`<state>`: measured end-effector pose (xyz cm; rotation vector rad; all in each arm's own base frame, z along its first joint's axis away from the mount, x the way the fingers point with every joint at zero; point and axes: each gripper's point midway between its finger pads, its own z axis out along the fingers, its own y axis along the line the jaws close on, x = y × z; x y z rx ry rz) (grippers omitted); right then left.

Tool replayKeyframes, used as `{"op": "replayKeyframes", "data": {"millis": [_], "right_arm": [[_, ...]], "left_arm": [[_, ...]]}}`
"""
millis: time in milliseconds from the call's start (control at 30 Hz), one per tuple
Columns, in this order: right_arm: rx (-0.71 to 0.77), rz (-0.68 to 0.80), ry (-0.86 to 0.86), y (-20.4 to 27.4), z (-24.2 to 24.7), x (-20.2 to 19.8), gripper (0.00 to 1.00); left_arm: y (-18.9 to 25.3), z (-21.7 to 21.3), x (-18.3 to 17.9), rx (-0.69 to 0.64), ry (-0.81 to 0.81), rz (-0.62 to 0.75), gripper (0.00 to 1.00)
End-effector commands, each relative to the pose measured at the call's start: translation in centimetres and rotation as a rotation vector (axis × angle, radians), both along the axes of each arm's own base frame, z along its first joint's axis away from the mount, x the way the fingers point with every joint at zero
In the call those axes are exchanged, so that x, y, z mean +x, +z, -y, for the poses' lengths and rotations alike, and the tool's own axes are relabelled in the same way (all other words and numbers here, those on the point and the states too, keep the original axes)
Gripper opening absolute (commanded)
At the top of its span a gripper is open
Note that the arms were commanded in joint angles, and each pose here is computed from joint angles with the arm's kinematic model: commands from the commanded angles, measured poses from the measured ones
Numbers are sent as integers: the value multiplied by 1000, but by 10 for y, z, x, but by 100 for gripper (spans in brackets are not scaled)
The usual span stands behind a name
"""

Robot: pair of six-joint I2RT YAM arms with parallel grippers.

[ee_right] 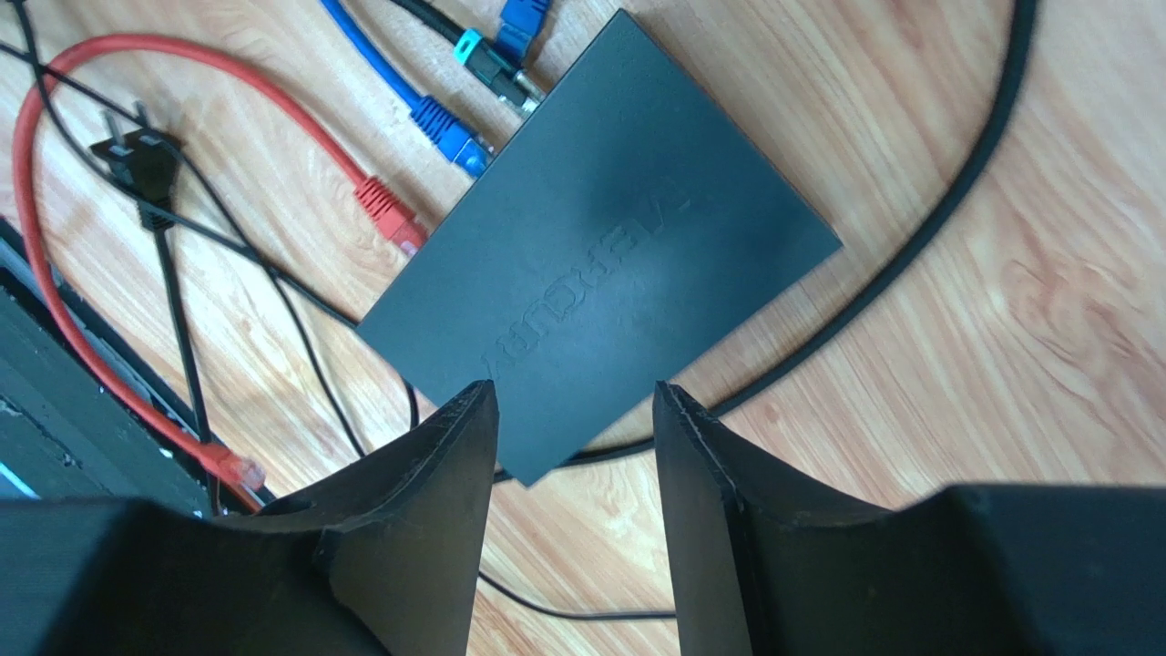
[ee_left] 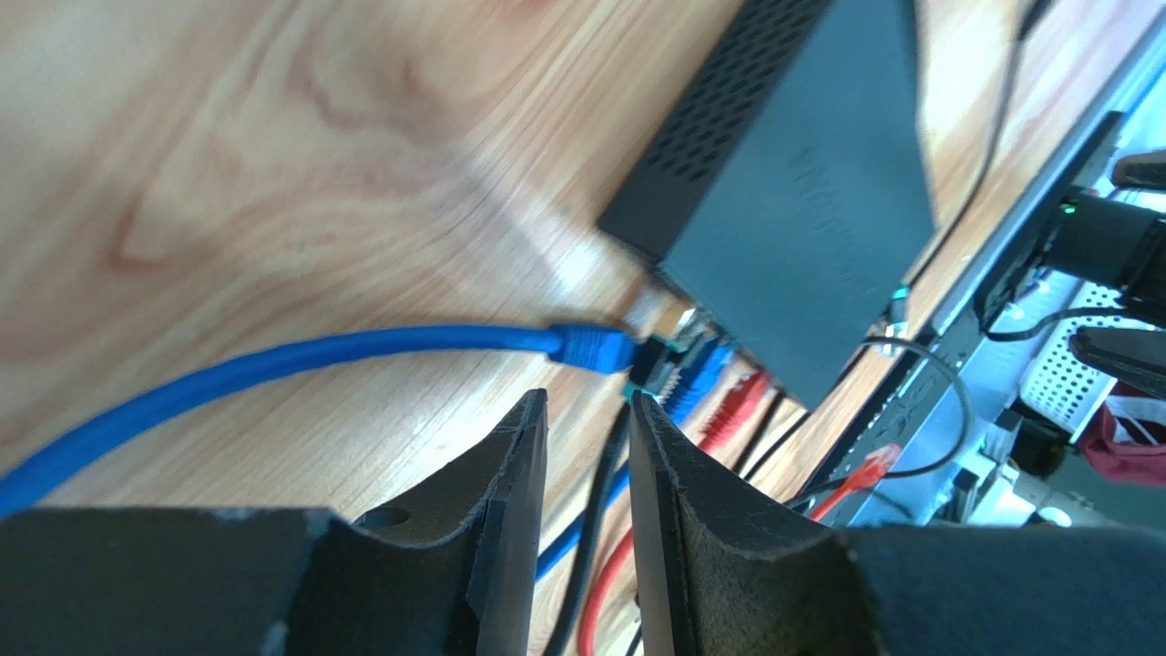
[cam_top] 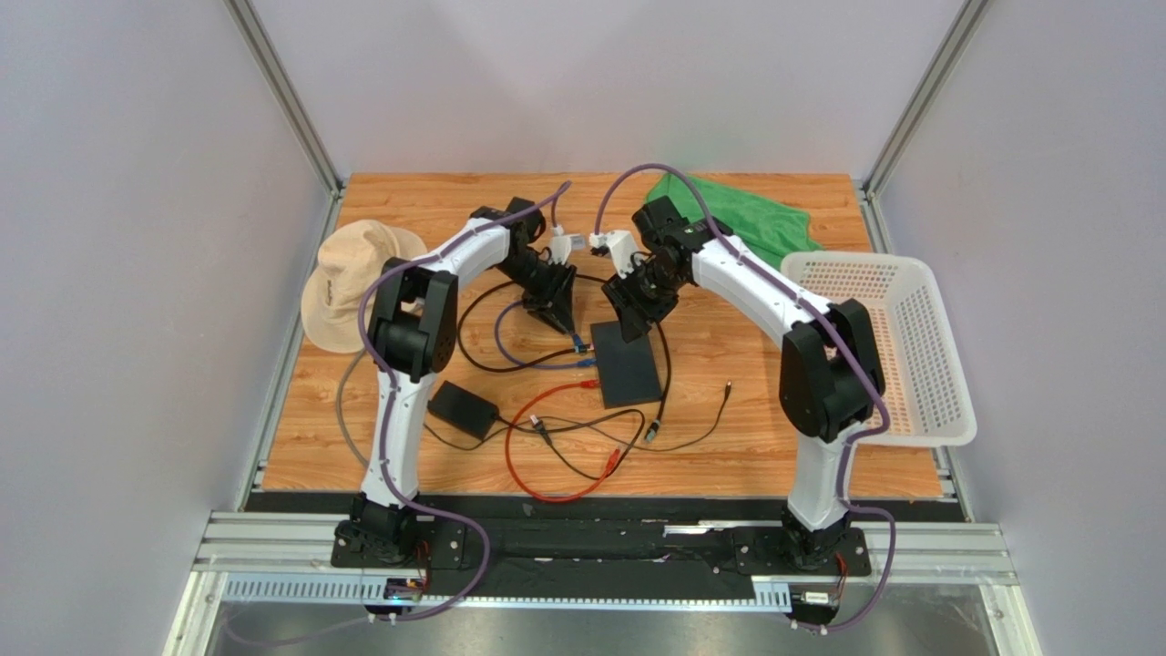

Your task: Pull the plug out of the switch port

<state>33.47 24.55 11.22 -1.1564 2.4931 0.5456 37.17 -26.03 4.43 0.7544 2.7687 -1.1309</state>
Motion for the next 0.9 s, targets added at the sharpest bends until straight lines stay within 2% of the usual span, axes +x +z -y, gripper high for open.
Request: {"op": "replayKeyframes", "data": {"millis": [0,100,133,233,333,433,600,733,800,867], "right_arm": [[7,-79,-27,-11,-7,-2,50],[12,-61,-28,-8,-9,0,50],[15,-53,-29,-6,-8,0,50],[-12,-79,-29,-21,-2,-11,50],[-63,-133,-29,-47,7,-29,50],[-125,-163,-61,-72,20,-37,49],[-138,-199,-84,-81,20,-38,49],[-140,-221,-90,-86,18,-38,48],[-137,-221,-94,-85,17,-37,47],[-138,-218,-92,-85,17,-36,47]], "left_arm": [[-4,-5,7,44,28,33,38],[-21,-30,24,215,96,87,39],[-28,-50,36,342,147,135,40],[-25,-76,52,447,224,181,41],[-12,-93,63,461,281,208,42],[-6,-117,70,578,302,265,42],[-10,-153,60,659,347,245,44],[-4,-183,60,740,393,269,51],[0,-192,60,752,419,263,53],[10,-183,61,679,418,267,52]]}}
